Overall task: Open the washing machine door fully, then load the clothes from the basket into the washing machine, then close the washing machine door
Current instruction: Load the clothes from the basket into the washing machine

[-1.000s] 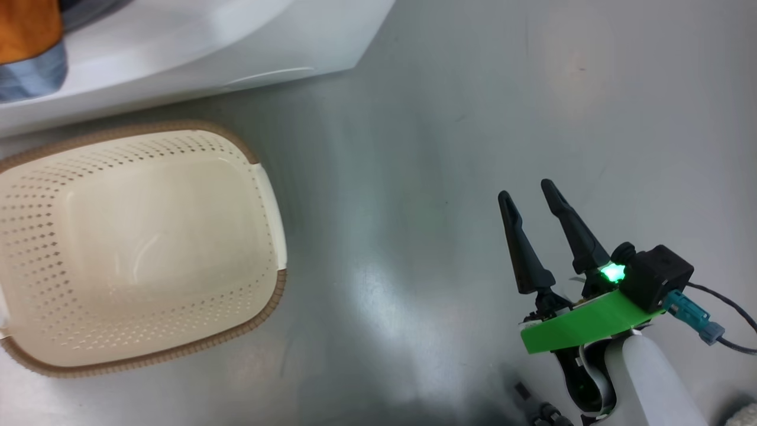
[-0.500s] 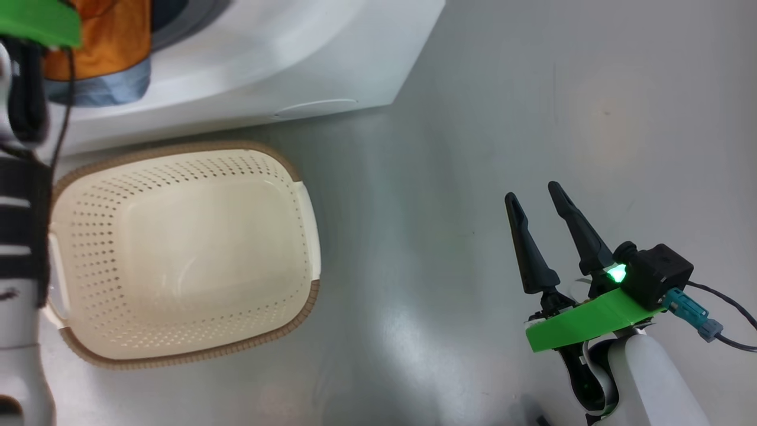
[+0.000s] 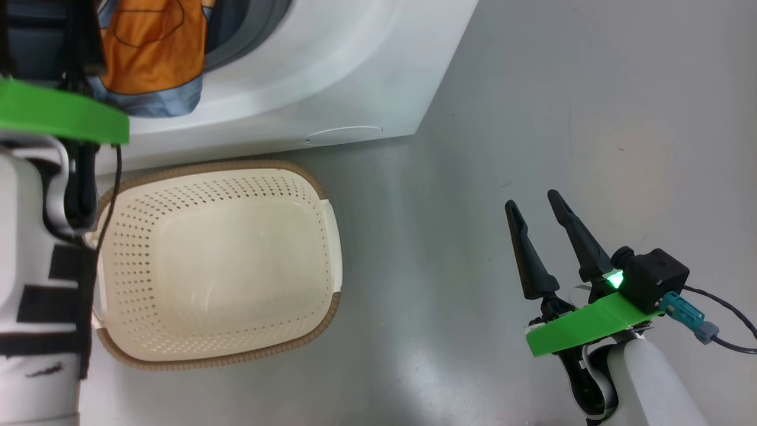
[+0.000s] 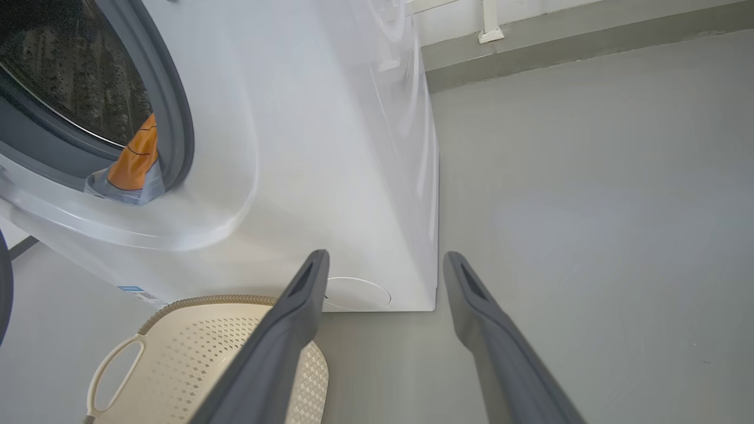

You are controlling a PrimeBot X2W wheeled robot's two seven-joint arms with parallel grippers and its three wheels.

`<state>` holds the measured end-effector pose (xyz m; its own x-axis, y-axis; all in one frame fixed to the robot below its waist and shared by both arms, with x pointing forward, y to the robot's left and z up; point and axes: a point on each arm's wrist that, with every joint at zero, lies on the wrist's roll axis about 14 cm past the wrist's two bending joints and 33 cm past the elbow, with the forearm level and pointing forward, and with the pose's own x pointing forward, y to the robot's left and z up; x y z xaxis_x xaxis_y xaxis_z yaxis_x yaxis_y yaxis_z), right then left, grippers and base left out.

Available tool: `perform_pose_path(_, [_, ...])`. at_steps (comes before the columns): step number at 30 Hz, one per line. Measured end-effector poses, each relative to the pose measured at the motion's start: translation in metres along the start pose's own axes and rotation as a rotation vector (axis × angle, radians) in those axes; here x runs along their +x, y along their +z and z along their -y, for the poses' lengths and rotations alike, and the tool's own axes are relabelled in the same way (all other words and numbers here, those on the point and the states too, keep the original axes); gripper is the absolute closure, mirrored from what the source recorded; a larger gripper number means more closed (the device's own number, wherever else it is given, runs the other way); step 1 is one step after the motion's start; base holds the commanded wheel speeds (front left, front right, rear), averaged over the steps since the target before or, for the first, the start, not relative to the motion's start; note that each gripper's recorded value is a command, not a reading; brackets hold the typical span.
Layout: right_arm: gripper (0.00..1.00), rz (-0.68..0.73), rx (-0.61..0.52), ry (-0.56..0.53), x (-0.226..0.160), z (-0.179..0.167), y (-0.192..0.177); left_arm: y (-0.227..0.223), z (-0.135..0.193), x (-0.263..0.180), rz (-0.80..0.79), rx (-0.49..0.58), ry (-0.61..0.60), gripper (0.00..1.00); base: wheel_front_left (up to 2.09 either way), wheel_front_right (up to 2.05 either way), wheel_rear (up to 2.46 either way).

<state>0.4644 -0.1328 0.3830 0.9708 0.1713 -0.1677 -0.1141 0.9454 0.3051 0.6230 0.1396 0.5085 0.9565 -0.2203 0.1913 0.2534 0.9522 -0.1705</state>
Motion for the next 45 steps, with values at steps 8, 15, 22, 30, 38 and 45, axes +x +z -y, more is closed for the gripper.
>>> perform_pose_path(8, [0.00, 0.013, -0.007, 0.005, -0.001, -0.002, 0.005, -0.010, -0.007, -0.038, -0.029, -0.024, 0.056, 0.00, 0.00, 0.00, 0.00])
perform_pose_path(15, [0.00, 0.005, -0.004, 0.012, -0.002, -0.005, 0.003, -0.018, -0.012, -0.062, -0.043, -0.045, 0.109, 0.00, 0.00, 0.00, 0.00])
perform_pose_path(22, [0.00, 0.004, -0.003, 0.015, -0.002, -0.006, 0.002, -0.025, -0.019, -0.082, -0.061, -0.052, 0.155, 0.00, 0.00, 0.00, 0.00])
perform_pose_path(30, [0.00, 0.003, -0.004, 0.014, -0.002, -0.006, 0.002, -0.040, -0.032, -0.110, -0.115, -0.037, 0.210, 0.00, 0.00, 0.00, 0.00])
perform_pose_path(38, [0.00, 0.004, -0.004, 0.014, -0.002, -0.006, 0.003, -0.048, -0.040, -0.132, -0.151, -0.033, 0.254, 0.00, 0.00, 0.00, 0.00])
perform_pose_path(45, [0.00, 0.005, -0.005, 0.014, -0.002, -0.006, 0.003, -0.054, -0.044, -0.146, -0.178, -0.030, 0.280, 0.00, 0.00, 0.00, 0.00])
